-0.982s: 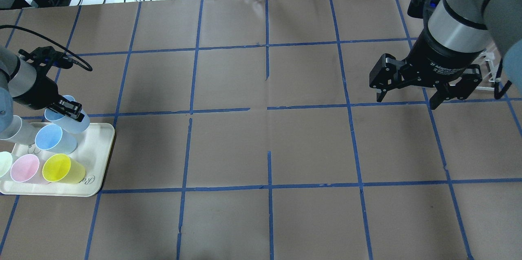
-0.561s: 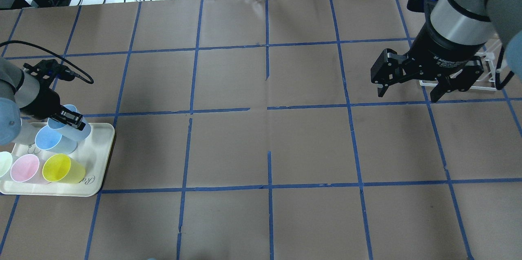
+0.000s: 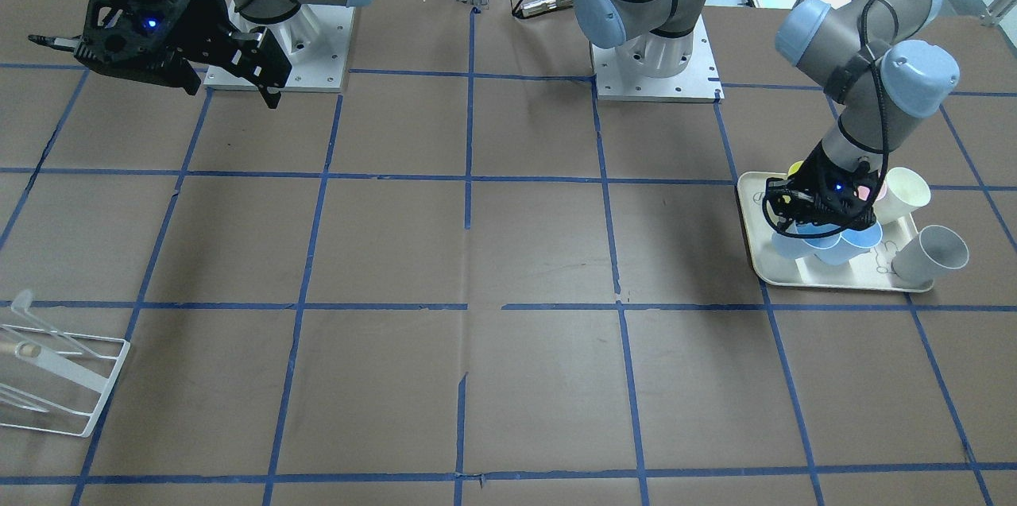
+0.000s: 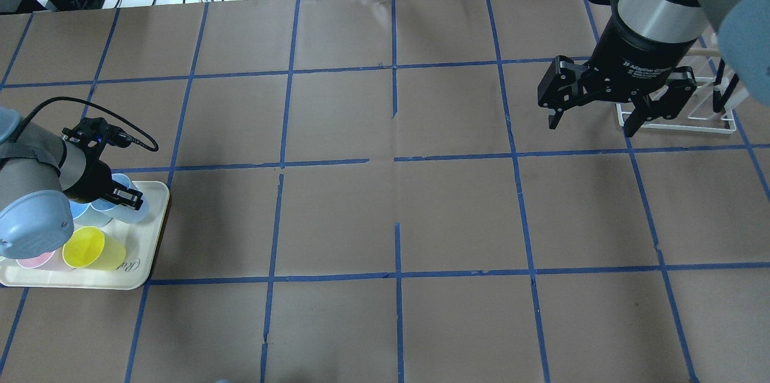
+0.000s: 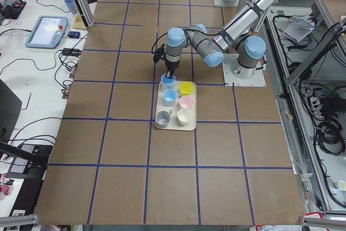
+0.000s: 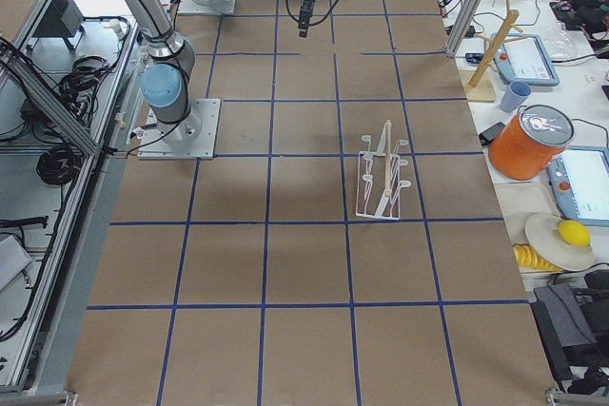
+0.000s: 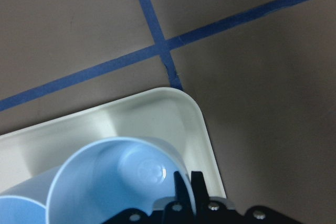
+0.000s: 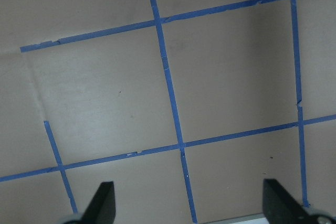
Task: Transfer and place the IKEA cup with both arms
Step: 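Open the left gripper and lift it away from the tray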
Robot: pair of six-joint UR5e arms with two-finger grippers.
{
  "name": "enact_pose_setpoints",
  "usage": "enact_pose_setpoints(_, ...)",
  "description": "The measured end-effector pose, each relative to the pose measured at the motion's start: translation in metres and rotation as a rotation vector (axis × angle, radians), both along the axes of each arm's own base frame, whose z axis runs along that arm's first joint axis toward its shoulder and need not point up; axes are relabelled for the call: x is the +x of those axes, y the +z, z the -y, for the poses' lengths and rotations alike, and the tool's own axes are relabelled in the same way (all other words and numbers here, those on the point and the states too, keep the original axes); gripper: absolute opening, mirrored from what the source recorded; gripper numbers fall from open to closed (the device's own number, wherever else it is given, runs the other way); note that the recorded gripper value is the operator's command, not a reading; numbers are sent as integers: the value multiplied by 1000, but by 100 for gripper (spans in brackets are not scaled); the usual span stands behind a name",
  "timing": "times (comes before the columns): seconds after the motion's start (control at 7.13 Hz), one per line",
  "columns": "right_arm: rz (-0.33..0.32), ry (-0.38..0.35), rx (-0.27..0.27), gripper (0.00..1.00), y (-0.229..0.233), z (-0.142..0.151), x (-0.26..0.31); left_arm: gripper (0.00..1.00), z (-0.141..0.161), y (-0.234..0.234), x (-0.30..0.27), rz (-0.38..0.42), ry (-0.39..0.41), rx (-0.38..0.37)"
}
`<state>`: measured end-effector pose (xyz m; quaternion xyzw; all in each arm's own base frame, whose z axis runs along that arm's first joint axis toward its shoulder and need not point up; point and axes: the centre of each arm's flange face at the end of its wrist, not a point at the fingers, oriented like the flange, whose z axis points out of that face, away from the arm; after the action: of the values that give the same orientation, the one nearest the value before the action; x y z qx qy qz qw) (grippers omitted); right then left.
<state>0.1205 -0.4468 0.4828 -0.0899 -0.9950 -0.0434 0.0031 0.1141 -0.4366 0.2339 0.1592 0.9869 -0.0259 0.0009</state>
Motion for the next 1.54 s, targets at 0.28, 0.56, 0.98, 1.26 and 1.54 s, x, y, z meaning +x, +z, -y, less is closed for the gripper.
enact_pose_setpoints(0.28,0,0,-6,100,2,0,0,100,-1,0,1,0,6,-1)
enact_pose_setpoints(0.56,0,-7,-15,100,4,-1,0,100,7,23,4,6,13,-8)
enact_pose_setpoints(0.98,-2,-7,-23,100,7,-1,0,100,45,139,-7,-103,125,20)
enact_pose_setpoints(1.26,-1,0,-27,100,8,-2,1,100,72,212,-68,-113,186,0)
enact_pose_setpoints(1.54,-3,-4,-24,100,7,-3,0,100,76,257,-158,-104,206,-22)
